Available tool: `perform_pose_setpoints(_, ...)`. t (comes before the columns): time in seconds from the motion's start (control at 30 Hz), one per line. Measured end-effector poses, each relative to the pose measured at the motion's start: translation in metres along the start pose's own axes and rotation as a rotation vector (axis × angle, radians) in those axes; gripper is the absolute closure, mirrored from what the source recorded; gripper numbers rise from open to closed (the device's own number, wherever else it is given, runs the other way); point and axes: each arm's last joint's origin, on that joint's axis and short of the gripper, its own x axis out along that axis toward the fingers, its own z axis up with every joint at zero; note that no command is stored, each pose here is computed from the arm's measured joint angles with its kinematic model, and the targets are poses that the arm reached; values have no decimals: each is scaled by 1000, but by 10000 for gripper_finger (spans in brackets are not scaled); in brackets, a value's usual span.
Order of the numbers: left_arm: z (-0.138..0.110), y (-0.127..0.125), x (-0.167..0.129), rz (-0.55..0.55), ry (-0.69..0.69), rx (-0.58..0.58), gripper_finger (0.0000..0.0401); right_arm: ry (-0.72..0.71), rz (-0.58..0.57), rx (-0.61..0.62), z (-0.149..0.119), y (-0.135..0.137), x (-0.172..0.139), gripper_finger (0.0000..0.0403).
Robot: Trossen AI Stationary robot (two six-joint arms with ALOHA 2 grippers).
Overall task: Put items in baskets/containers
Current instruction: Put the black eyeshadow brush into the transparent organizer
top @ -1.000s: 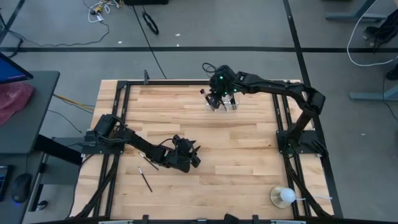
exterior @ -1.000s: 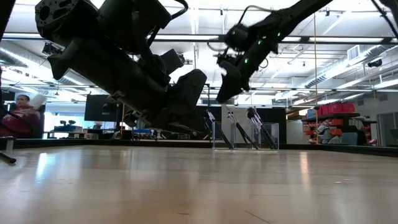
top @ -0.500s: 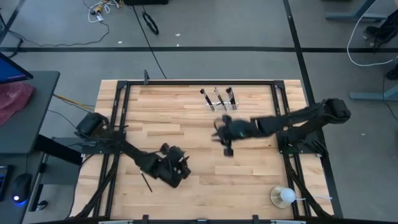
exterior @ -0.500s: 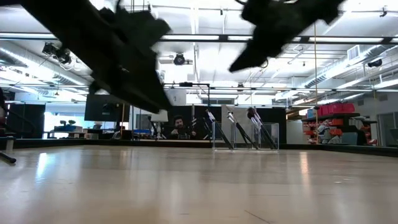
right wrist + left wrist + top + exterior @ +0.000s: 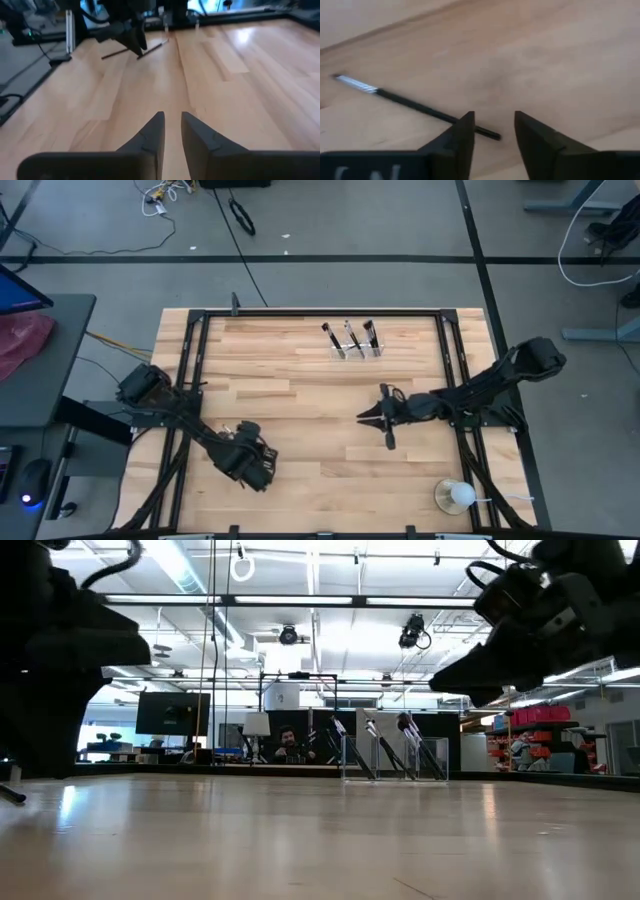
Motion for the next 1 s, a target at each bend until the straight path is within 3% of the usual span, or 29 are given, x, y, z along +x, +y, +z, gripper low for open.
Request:
perform_pose_setpoints(0.23, -7, 10, -4, 61, -26, -98, 150, -38, -26, 8, -8, -4, -8, 340)
perform_pose_setpoints(0.33, -13, 18, -7, 109, -37, -159, 123, -39, -25, 11, -8, -4, -8, 340)
perform_pose_setpoints(0.6, -17, 39, -1, 182, -139, -268, 137, -40, -25, 11, -8, -4, -8, 340)
perform_pose_setpoints(0.83, -13, 53, 33, 86, -171, -325, 151, -41, -26, 34, -8, -4, -8, 340)
perform_pose_setpoints(1.0, -8, 54, 38, 87, -191, -316, 174, -44, -25, 35, -8, -4, -8, 340)
